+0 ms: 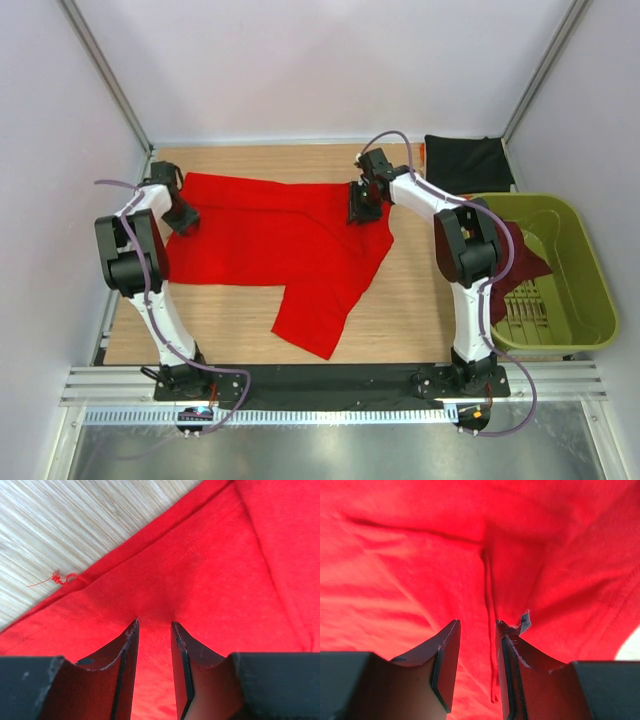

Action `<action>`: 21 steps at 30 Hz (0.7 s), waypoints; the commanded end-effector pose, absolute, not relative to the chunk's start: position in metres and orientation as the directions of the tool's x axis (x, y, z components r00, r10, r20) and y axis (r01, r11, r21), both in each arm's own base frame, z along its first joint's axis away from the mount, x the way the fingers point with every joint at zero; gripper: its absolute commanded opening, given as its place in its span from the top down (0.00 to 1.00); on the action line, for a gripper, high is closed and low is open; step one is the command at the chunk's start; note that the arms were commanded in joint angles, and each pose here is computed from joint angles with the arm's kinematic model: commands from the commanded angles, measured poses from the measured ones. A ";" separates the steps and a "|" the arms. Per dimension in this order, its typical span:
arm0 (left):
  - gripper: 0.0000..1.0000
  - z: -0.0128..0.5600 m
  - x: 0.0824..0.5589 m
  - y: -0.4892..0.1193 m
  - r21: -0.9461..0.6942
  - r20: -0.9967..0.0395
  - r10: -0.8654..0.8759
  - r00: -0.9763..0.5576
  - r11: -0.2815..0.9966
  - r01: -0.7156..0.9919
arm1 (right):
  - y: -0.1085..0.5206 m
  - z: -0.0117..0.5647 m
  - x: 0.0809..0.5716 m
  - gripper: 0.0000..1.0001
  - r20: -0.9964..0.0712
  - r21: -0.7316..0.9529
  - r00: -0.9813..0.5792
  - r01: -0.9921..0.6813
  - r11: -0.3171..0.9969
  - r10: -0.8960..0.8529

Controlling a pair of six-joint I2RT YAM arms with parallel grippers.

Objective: Fold and stack the t-shirts
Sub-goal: Fold the tshirt

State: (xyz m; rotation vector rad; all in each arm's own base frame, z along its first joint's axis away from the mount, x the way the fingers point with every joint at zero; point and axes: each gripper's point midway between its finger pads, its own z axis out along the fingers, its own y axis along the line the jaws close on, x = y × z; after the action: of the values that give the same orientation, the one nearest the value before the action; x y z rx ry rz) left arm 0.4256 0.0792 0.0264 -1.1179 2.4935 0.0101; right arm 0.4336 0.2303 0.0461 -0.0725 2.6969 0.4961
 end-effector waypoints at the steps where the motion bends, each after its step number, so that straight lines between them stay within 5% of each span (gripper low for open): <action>1: 0.67 0.030 0.438 0.087 -0.161 -0.402 -0.691 -0.601 0.700 -0.696 | 0.216 0.066 0.422 0.59 -0.427 0.233 -0.902 -0.171 0.957 -0.057; 16: 0.69 0.012 0.434 0.091 -0.108 -0.383 -0.669 -0.637 0.717 -0.689 | 0.229 0.054 0.395 0.60 -0.376 0.253 -0.923 -0.192 0.948 -0.086; 20: 0.69 0.012 0.432 0.093 -0.096 -0.386 -0.663 -0.641 0.720 -0.687 | 0.226 0.053 0.396 0.71 -0.374 0.240 -0.923 -0.186 0.953 -0.086; 21: 0.69 0.012 0.431 0.094 -0.089 -0.388 -0.661 -0.642 0.720 -0.688 | 0.225 0.054 0.396 0.81 -0.378 0.229 -0.921 -0.185 0.956 -0.088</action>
State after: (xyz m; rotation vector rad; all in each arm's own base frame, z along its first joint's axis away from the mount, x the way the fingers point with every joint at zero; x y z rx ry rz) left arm 0.4305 0.0832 0.0212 -1.0553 2.5237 0.0317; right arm 0.3932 0.2227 0.0296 -0.1965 2.7920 0.3647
